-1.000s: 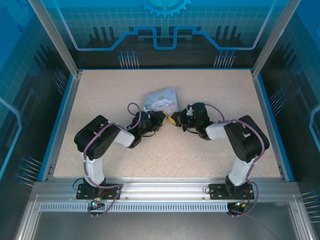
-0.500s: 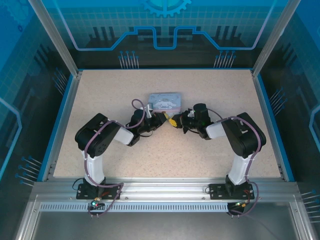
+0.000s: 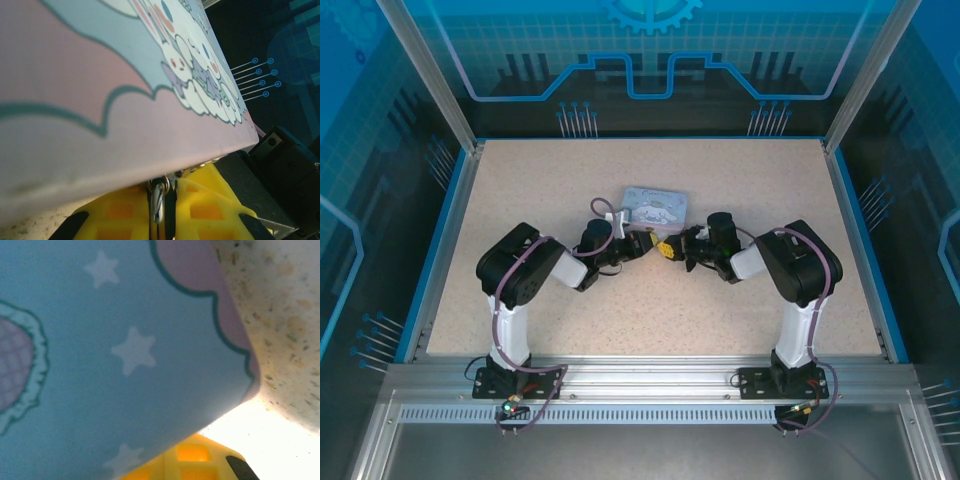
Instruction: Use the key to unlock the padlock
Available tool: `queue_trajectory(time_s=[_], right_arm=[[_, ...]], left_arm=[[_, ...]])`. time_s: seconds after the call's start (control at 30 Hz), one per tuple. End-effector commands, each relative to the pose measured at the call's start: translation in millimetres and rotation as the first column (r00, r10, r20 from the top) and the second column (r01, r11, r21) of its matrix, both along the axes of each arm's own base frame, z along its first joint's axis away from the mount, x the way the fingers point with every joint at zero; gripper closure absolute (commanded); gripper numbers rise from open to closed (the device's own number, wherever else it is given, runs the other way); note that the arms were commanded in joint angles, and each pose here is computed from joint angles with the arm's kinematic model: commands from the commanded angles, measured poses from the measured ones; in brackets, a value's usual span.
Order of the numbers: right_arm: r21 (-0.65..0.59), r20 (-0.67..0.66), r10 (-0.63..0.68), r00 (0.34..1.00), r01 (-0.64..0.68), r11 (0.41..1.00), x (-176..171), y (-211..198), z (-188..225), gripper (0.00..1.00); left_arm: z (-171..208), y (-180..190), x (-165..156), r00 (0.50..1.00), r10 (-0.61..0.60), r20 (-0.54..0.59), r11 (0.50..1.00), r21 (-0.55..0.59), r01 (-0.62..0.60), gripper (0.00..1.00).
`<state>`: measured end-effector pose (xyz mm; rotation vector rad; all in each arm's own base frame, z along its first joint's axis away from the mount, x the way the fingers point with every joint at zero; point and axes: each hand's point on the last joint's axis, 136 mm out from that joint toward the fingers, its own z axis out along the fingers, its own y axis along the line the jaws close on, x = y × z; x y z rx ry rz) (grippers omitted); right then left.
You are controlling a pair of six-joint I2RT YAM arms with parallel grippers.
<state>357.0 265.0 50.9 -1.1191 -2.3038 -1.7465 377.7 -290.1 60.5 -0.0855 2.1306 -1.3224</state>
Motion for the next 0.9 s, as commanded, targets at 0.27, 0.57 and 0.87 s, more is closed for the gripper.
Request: queue_trajectory(time_s=[0.27,0.57,0.87], right_arm=[[-0.071,0.133,-0.029,0.991,0.039,0.997,12.4,-12.2,21.5,0.56],[-0.363,0.178,0.144,0.973,-0.071,0.929,-19.1,-36.1,24.2,0.39],[-0.744,0.314,0.468,0.826,-0.091,0.662,-37.7,-61.8,34.8,0.41]], left_arm=[[-31.2,-17.9,-45.8,0.971,-0.173,-0.167,0.985,-0.009,0.174,1.0],[-32.9,-19.2,-44.6,0.962,-0.166,-0.215,0.986,-0.015,0.166,1.0],[-35.7,-22.0,-44.7,0.931,-0.15,-0.332,0.989,-0.049,0.141,1.0]])
